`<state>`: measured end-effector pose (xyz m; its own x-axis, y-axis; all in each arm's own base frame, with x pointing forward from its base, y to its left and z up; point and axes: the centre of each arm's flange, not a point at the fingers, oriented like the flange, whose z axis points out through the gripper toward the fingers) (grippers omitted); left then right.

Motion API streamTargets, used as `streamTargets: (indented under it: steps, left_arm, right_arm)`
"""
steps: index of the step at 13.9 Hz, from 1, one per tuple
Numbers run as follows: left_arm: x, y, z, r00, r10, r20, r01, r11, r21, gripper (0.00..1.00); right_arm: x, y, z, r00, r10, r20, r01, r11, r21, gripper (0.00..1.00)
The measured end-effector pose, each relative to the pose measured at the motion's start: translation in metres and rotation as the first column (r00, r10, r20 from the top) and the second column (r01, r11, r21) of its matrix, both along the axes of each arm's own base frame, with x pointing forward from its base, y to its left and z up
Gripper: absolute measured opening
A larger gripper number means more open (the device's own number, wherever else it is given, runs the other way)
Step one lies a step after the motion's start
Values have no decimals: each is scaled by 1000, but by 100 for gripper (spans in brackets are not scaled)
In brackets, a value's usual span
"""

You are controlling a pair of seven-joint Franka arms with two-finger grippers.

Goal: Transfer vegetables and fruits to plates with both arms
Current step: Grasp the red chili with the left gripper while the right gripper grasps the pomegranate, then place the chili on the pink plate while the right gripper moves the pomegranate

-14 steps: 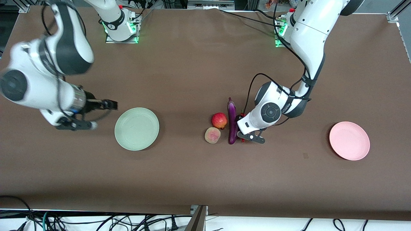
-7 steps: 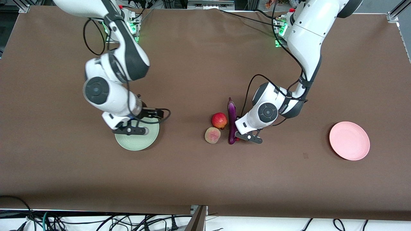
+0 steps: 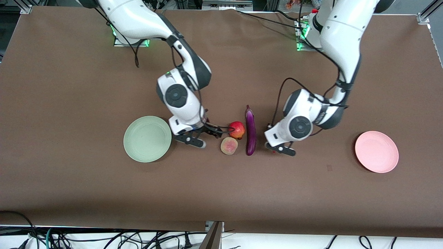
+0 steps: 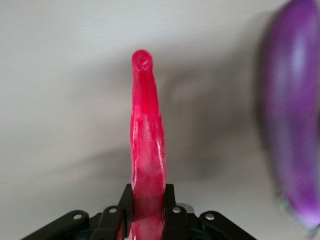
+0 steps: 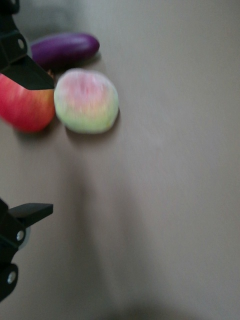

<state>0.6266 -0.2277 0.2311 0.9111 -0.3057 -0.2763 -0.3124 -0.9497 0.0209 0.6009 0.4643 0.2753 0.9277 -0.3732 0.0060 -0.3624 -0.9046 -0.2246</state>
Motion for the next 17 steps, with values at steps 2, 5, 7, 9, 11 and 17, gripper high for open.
streamTargets:
  steps: [2, 5, 7, 9, 11, 17]
  left_arm:
    - [19, 65, 29, 994, -110, 4, 110, 994, 12, 27]
    - [43, 170, 43, 959, -284, 13, 284, 957, -53, 27]
    - [45, 224, 36, 934, -357, 0, 355, 931, -78, 27]
    - [49, 254, 28, 902, -430, -25, 430, 903, -19, 27]
    - [57, 269, 26, 875, -483, -35, 484, 873, 57, 27]
    - [69, 360, -7, 800, -598, 50, 588, 798, 132, 27]
  right_arm:
    - [-6, 23, -19, 999, -35, 33, 34, 999, 34, 100]
    - [-25, 54, -46, 996, -70, 58, 66, 996, 66, 100]
    - [-38, 73, -56, 994, -81, 70, 77, 995, 69, 100]
    - [-41, 81, -59, 993, -87, 78, 82, 994, 72, 100]
    - [-43, 83, -64, 993, -86, 80, 80, 994, 70, 100]
    - [-52, 91, -76, 993, -85, 86, 81, 995, 55, 87]
